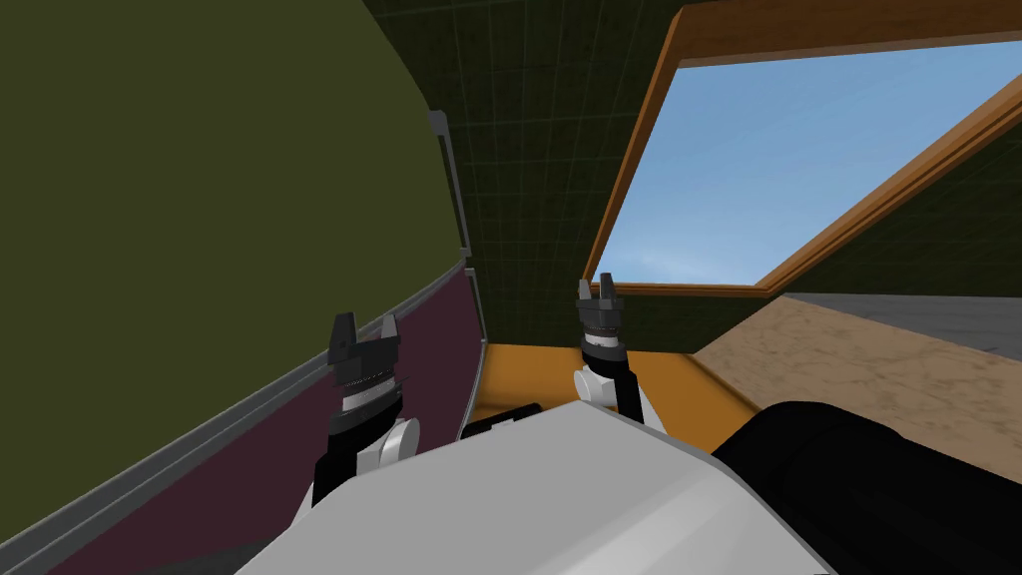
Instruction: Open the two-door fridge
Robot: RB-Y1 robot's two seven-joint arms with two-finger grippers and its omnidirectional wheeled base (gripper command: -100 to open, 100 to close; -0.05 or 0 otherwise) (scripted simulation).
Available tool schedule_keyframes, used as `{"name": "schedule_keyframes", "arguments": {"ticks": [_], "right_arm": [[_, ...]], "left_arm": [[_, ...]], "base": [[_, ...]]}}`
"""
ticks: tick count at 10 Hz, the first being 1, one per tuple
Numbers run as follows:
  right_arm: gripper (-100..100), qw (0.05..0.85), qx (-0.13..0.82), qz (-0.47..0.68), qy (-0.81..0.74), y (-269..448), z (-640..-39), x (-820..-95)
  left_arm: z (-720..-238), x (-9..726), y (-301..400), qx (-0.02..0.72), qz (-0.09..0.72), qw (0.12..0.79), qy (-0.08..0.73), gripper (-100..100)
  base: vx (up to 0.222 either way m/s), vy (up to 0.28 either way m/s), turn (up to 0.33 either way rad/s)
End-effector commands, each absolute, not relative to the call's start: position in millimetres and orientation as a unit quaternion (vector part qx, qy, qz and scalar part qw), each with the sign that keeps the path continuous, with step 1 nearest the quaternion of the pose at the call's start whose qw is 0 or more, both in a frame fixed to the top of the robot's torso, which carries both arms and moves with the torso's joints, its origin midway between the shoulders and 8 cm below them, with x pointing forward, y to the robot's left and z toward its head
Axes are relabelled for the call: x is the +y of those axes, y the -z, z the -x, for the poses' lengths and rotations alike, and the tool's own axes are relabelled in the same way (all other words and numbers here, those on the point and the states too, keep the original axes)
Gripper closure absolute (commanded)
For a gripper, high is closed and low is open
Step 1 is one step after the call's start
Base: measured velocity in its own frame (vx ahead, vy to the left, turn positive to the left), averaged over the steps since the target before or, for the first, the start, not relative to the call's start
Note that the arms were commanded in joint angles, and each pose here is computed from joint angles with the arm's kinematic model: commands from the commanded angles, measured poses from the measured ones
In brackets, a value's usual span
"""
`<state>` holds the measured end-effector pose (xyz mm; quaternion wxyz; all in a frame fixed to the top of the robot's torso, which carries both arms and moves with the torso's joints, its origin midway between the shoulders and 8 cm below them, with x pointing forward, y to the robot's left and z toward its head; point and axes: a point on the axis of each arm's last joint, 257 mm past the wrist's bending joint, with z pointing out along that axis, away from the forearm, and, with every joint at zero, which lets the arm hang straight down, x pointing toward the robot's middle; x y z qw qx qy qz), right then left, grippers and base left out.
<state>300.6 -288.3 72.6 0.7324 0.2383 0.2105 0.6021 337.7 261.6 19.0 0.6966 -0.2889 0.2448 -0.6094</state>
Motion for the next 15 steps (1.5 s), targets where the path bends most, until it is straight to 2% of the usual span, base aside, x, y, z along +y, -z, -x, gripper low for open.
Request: {"name": "schedule_keyframes", "arguments": {"ticks": [1,2,3,9,15], "right_arm": [[0,0.732,0.21,-0.238,-0.602,-72.6,-300.6,-288.3],[0,0.732,0.21,-0.238,-0.602,-72.6,-300.6,-288.3],[0,0.732,0.21,-0.238,-0.602,-72.6,-300.6,-288.3],[0,0.732,0.211,-0.239,-0.602,-72.3,-300.7,-288.4],[0,0.732,0.211,-0.239,-0.602,-72.3,-300.7,-288.4]], "left_arm": [[-337.7,261.6,-19.0,0.245,0.289,0.697,0.609,0],[-337.7,261.6,-19.0,0.245,0.289,0.697,0.609,0],[-341.6,257.3,-16.8,0.268,0.276,0.695,0.608,-100],[-367.9,250.9,-6.3,0.355,0.243,0.693,0.579,-100],[-394.6,260.0,3.4,0.404,0.249,0.696,0.539,-100]], "base": [[0.0,0.0,0.0],[0.0,0.0,0.0],[0.022,-0.013,-0.009],[0.054,-0.039,-0.016],[0.078,-0.051,-0.018]]}}
